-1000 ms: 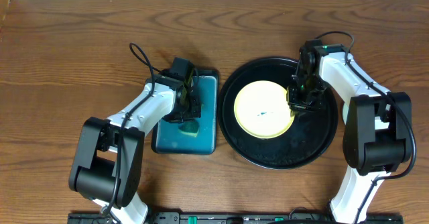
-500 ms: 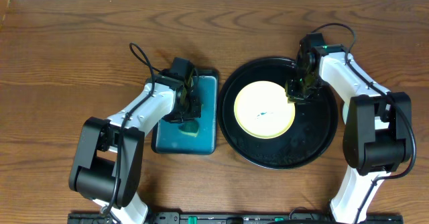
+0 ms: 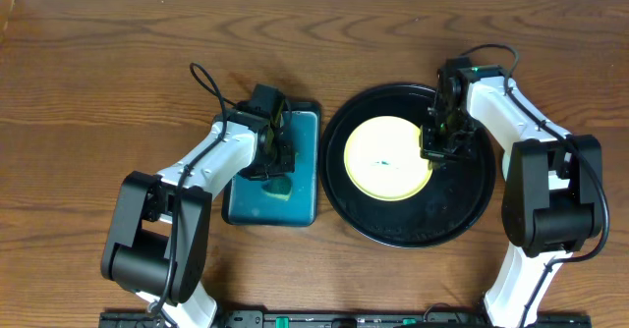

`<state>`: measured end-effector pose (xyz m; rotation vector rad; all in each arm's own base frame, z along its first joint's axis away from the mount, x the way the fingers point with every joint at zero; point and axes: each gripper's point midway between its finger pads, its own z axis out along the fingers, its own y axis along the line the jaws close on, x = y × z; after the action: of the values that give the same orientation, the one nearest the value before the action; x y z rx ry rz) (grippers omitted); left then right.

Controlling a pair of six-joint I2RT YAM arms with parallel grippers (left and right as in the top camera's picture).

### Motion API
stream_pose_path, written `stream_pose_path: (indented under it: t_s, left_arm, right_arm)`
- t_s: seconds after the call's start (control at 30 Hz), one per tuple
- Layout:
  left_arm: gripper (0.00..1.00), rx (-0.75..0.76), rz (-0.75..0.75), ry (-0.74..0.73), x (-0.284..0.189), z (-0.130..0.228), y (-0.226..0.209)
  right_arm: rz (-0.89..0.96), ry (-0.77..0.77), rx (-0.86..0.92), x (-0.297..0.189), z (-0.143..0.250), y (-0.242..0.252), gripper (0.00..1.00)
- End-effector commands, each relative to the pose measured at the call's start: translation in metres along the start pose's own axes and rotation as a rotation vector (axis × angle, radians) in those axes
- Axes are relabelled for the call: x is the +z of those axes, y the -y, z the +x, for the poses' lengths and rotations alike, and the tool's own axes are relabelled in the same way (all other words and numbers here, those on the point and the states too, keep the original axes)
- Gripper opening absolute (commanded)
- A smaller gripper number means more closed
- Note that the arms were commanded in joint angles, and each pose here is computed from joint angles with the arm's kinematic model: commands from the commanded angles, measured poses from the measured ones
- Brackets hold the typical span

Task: Clean dirty plates on tray and stack at the side
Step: 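Hold the yellow plate in place with the right gripper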

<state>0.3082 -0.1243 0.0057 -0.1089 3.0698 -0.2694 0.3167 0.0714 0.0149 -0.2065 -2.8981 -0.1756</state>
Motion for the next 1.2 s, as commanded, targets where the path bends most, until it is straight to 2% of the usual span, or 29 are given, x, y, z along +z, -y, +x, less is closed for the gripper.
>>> stream_pose_path:
  t_s: [0.0, 0.07, 0.17, 0.47, 0.6, 0.87, 1.17]
  left_arm:
    - [0.08, -0.022, -0.071, -0.090, 0.023, 0.021, -0.019]
    - [0.08, -0.022, -0.071, -0.090, 0.023, 0.021, -0.019]
    - [0.08, -0.022, -0.072, -0.091, 0.023, 0.021, -0.019]
    - [0.08, -0.022, -0.072, -0.090, 0.023, 0.021, -0.019]
    - [0.08, -0.022, -0.072, -0.090, 0.023, 0.021, -0.019]
    - [0.08, -0.022, -0.072, -0.090, 0.023, 0.021, -0.019]
    - [0.08, -0.022, -0.072, -0.091, 0.023, 0.021, -0.019]
  right_arm:
    - [0.017, -0.018, 0.023, 0.005, 0.003, 0.002, 0.03]
    - [0.011, 0.001, 0.020, 0.005, -0.002, 0.001, 0.25]
    - [0.000, 0.050, 0.001, 0.004, -0.014, -0.002, 0.29]
    - [0.059, 0.183, -0.009, 0.000, -0.044, 0.006, 0.17]
    - [0.062, 0.167, -0.007, 0.001, -0.041, 0.007, 0.01]
    - [0.095, 0.053, 0.007, 0.004, -0.013, 0.015, 0.01]
    - [0.101, 0.032, 0.020, 0.004, -0.007, 0.017, 0.01]
